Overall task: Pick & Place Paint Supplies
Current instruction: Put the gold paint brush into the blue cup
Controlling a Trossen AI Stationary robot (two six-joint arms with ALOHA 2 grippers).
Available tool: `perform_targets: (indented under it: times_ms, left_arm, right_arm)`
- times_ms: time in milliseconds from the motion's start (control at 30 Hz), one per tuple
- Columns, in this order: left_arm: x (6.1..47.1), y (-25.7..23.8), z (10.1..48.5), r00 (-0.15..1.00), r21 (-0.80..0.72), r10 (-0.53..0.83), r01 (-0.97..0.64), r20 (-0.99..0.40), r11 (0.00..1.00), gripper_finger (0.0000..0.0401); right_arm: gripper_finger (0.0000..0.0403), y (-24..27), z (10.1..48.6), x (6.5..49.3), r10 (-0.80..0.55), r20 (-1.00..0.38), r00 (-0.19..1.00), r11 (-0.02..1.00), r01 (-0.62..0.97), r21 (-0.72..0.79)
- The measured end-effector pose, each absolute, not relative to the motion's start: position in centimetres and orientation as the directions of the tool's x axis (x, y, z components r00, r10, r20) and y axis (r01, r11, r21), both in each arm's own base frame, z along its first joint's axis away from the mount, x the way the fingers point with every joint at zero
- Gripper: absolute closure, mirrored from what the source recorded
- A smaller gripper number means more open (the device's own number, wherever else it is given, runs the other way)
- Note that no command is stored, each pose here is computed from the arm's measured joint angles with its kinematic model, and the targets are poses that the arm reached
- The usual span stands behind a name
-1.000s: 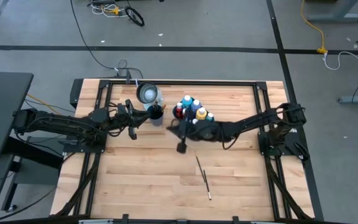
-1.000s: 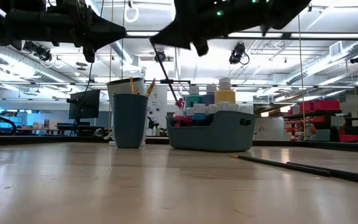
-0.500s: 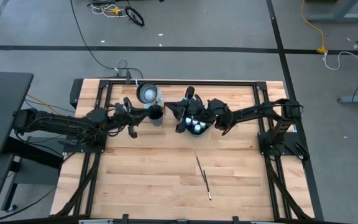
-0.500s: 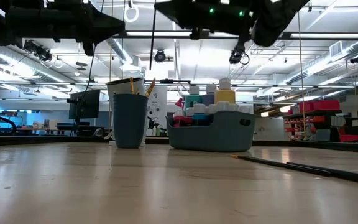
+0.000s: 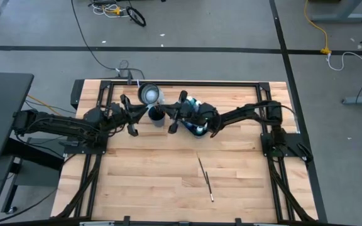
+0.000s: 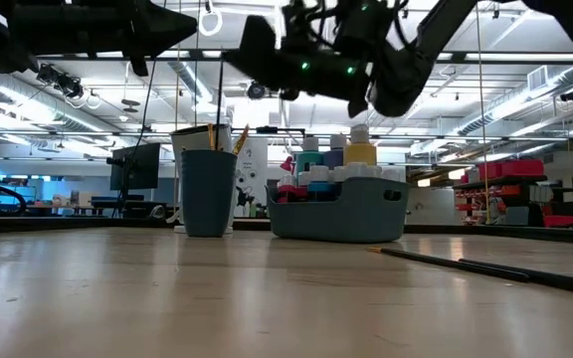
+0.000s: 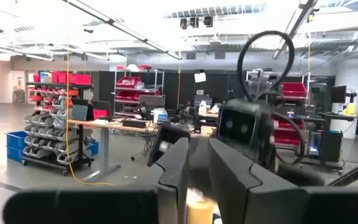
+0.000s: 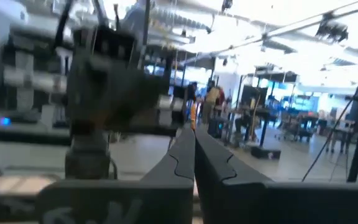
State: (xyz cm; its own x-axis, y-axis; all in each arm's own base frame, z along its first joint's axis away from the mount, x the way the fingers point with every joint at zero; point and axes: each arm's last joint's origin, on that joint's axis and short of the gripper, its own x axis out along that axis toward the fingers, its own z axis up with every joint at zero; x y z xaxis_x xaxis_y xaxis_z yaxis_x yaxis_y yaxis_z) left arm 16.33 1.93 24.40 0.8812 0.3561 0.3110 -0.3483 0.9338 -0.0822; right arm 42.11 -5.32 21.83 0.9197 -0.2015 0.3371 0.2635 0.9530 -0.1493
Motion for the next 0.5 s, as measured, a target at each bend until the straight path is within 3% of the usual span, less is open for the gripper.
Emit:
perform_targets:
  times_ms: [500]
  left_arm:
    - [16.5, 1.9, 24.0, 0.896, -0.080, 0.350, -0.341, 0.273, 0.937, 0.0335]
  right_arm:
    - [0.0393, -5.7, 18.6, 43.2, -0.307, 0.105, 0.946, 0.936, 0.320, -0.143]
